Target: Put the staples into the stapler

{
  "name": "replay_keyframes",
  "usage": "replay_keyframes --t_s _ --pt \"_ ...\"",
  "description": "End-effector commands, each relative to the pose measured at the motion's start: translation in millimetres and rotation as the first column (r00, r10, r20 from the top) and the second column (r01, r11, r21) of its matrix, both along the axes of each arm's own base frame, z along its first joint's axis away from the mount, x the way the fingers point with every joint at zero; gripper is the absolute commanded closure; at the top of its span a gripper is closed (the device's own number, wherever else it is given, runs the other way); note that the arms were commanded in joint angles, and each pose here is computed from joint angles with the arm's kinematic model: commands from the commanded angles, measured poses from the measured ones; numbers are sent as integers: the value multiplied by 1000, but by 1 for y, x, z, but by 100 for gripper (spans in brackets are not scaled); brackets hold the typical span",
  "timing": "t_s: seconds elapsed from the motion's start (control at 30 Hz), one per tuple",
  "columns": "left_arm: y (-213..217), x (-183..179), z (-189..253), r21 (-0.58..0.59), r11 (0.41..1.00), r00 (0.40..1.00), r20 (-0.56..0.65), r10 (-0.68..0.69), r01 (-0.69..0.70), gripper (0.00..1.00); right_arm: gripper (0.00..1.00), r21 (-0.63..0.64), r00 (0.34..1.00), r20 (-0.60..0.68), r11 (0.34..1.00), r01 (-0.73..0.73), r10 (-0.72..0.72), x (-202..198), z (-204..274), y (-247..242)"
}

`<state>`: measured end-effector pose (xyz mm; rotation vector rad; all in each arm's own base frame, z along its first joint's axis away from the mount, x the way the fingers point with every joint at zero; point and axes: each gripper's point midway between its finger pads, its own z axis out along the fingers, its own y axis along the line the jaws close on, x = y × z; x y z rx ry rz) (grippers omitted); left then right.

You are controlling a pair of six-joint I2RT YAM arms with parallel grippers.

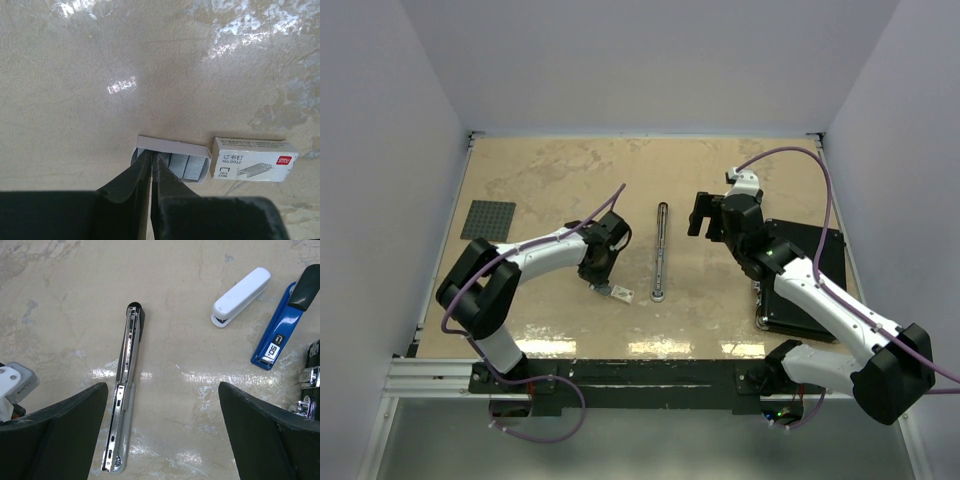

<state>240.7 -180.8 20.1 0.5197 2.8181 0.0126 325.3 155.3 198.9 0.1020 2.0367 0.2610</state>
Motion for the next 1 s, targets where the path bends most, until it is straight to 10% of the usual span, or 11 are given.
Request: replay_keyframes --t_s 0.0,0.73,0.97 --pt "-1 1 -1 23 1000 1000 14 -16 16 97 3 13 1000 22 1000 1 -2 5 4 2" --pt "-1 25 44 -3 999 985 170 34 -34 100 3 15 1000 26 1000 -1 0 3 6 1" --pt "-6 13 27 -18 1000 996 89 16 -14 77 3 17 1000 23 1000 -3 2 3 5 2"
